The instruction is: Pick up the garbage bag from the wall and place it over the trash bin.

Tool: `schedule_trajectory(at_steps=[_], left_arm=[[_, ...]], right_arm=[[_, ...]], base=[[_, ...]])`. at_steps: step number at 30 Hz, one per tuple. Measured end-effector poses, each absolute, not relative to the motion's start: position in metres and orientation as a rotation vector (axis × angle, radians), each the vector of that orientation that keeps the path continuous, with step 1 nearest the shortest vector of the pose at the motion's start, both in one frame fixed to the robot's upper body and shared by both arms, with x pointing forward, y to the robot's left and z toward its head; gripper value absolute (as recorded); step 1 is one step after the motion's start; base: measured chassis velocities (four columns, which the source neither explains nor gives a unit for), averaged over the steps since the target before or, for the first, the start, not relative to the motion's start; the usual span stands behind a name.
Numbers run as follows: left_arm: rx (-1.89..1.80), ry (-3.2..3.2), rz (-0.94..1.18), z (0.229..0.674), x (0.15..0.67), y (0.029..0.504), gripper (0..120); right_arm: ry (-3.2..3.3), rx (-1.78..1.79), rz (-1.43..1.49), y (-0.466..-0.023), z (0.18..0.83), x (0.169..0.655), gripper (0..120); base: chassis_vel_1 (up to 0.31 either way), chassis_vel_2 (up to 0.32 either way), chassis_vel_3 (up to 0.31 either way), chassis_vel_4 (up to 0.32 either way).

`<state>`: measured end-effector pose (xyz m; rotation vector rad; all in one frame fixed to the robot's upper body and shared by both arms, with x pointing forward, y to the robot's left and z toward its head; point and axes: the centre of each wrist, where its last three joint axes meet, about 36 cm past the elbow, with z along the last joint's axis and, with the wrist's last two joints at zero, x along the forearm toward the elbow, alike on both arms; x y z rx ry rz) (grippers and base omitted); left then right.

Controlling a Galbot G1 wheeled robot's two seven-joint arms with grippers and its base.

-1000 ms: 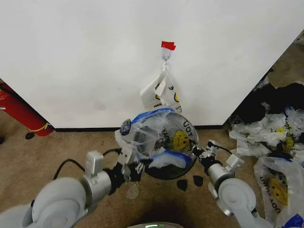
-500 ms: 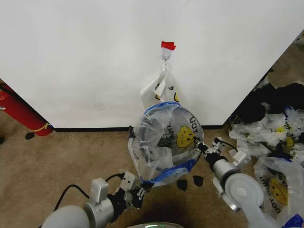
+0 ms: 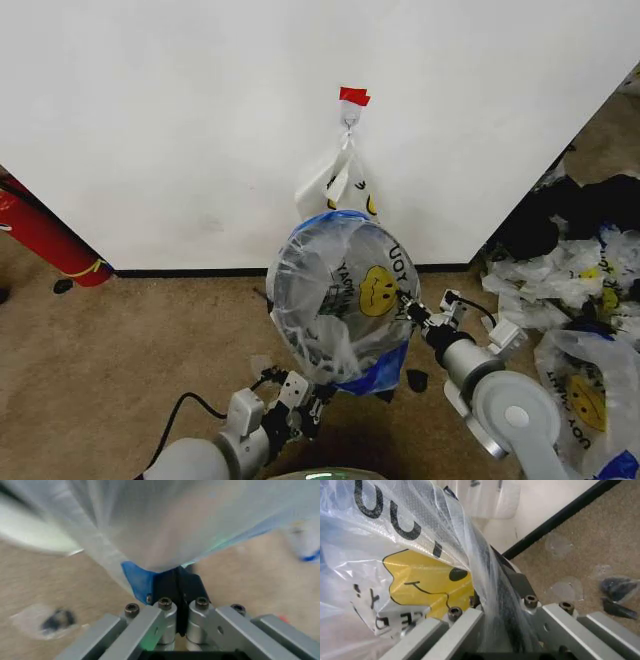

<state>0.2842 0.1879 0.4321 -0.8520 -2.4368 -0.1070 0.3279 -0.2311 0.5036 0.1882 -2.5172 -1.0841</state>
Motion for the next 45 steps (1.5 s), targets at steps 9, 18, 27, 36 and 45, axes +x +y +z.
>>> schedule_trajectory(at_steps=[9,18,27,36,45], left_arm=[[-0.684,-2.482,-0.132,0.405,0.303,0.199,0],[-0.733,-2.499,-0.053,0.425,0.292,0.193,9],[-0.753,-2.505,-0.161,0.452,0.267,0.212,45],[-0.685,-2.481,-0.151,0.466,0.236,0.211,74],[-0.679,-2.549,0.124,0.524,0.248,0.208,60]], right_arm=[[-2.511,0.198,-1.093,-0.232,0.507,0.324,0],[-2.507,0.178,-1.079,-0.231,0.498,0.326,0],[-2.502,0.103,-1.06,-0.236,0.477,0.339,0],[-2.53,0.068,-1.008,-0.235,0.465,0.345,0],[-2.63,0.085,-0.914,-0.215,0.47,0.331,0]], base=[[0.0,0.0,0.0,0.0],[0.0,0.0,0.0,0.0],[0.0,0.0,0.0,0.0],[0.0,0.0,0.0,0.0],[0.0,0.0,0.0,0.0]])
